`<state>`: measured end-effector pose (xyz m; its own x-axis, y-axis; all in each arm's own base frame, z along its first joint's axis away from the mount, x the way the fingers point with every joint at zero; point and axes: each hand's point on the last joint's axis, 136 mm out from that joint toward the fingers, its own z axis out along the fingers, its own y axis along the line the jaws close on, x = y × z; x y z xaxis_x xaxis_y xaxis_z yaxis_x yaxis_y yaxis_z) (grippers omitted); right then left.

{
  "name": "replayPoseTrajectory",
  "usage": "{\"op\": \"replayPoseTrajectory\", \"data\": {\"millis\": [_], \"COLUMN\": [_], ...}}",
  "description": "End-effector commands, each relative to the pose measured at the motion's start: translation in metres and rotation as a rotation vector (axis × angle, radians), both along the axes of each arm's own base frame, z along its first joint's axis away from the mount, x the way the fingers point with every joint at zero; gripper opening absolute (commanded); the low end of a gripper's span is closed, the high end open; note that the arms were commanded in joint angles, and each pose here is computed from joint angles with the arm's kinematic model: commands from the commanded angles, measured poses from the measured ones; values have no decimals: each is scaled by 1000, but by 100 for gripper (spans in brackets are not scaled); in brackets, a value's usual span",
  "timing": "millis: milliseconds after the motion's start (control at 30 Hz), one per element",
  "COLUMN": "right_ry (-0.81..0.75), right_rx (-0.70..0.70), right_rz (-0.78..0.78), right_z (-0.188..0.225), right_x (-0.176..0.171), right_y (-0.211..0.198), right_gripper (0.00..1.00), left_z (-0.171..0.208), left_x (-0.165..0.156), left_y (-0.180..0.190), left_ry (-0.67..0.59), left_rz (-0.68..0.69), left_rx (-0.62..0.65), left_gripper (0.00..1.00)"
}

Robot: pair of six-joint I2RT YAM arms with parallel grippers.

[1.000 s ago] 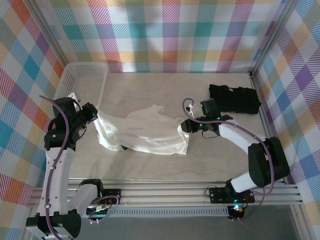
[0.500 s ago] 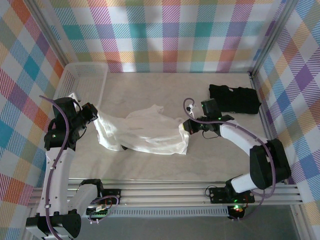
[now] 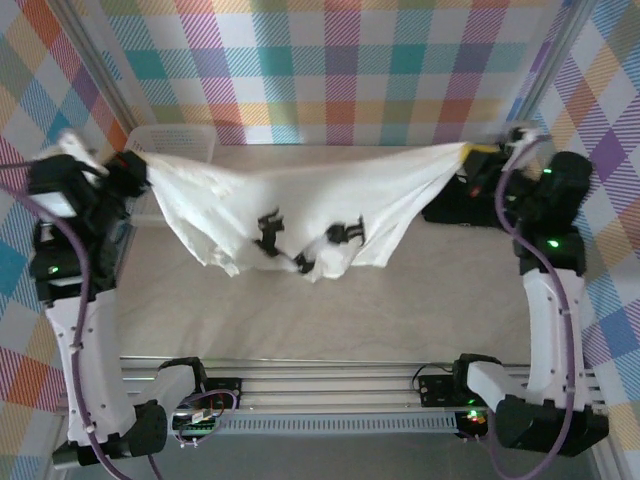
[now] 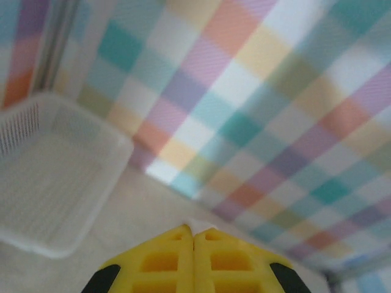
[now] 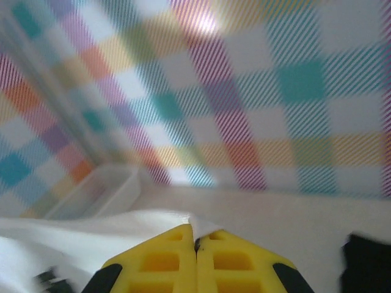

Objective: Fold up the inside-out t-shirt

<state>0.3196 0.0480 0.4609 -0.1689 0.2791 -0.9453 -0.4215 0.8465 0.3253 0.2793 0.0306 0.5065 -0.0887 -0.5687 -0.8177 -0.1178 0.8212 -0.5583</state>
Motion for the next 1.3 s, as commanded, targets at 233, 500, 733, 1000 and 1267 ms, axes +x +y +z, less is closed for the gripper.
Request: {"op": "replayPoseTrajectory", "data": {"millis": [233,500,733,1000,1267], "right_ry": [-176,19,39,-192,-308], "right_rx": [-31,48,-6,-36,-105], "right_rz": [-40,45,31,11,20], "right_z": [91,15,3,119,173], "right_x": [-69,-4,102,118,44], "right_y": [-2,7,28,25,29], "right_gripper": [0,0,0,0,0], "left_z": [84,-16,-23,113,178], "left_x": [-36,70,168,150,54], "left_y": [10,28,10,21,12], "left_ry": [-131,117,159,-209,-390], "left_rz": [77,77,34,69,58], "left_rx": [45,32,70,46,75], "left_gripper": [0,0,0,0,0]}}
